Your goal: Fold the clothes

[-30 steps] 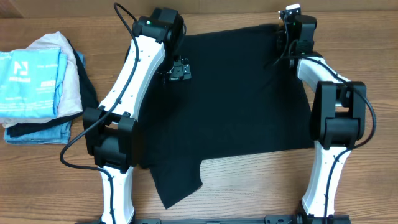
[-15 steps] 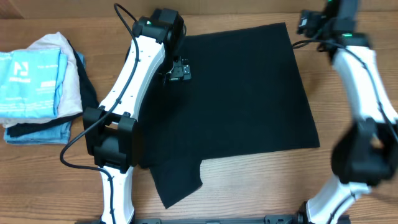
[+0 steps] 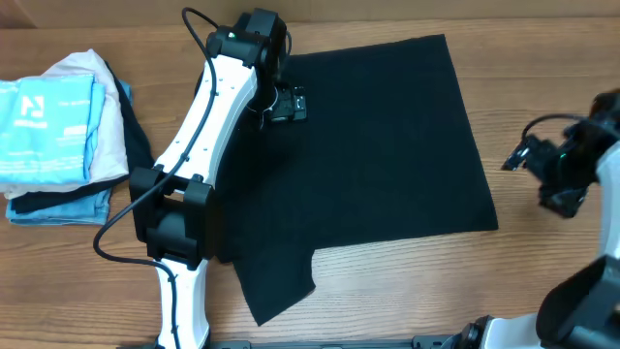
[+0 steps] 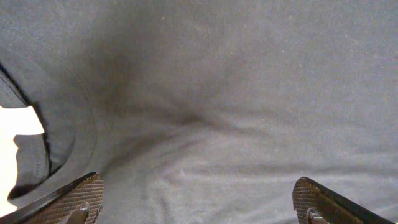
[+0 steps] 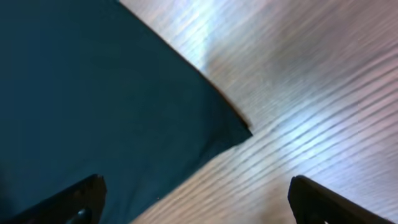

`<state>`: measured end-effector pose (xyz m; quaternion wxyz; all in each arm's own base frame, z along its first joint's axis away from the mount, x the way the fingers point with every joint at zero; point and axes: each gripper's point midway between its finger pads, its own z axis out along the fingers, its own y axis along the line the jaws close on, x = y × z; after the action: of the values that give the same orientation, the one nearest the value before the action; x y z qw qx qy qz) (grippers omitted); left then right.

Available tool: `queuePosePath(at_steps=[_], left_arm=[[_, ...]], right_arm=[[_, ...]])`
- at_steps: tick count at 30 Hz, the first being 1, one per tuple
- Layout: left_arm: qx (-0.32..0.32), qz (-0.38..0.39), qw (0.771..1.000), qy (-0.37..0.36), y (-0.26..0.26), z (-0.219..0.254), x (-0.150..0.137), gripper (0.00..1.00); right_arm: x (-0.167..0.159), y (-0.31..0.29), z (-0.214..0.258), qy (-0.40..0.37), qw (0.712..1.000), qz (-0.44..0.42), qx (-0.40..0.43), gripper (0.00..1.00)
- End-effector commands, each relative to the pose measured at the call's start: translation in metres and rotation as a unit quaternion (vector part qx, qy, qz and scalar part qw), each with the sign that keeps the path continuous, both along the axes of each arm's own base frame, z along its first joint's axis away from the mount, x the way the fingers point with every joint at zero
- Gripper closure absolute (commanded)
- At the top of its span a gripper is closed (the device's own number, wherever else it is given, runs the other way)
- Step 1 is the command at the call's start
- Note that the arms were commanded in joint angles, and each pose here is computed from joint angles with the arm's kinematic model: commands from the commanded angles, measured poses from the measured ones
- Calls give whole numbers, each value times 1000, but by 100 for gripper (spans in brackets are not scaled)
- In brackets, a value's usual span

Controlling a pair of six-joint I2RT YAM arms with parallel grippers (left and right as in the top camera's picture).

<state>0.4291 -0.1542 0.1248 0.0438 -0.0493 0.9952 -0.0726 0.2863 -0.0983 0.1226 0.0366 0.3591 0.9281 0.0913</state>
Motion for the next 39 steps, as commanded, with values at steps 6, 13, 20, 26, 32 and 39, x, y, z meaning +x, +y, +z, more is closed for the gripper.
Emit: queuePosePath(at_steps=[6,13,20,26,32,39], left_arm=[[-10,-11,1000,-6,-2,6,-1,0],[-10,-10,1000,-6,-1,6,-1,0],[-10,-10,1000,-6,-1,6,-1,0],[-10,-10,1000,-6,-1,6,0,0],[-10,-10,1000,-6,-1,6,0,0],[-10,-10,1000,-6,-1,6,-1,0]], right_arm=[[-43,19,-94,57,996,-63,21,16],[-39,9,-118,33,997,-67,-11,29],[-36,8,-126,16,997,-68,-17,42],[-35,10,-126,13,998,-67,-13,48],[-47,28,-136,30,999,-37,-3,48],[-48,36,-136,34,999,-7,-3,57]])
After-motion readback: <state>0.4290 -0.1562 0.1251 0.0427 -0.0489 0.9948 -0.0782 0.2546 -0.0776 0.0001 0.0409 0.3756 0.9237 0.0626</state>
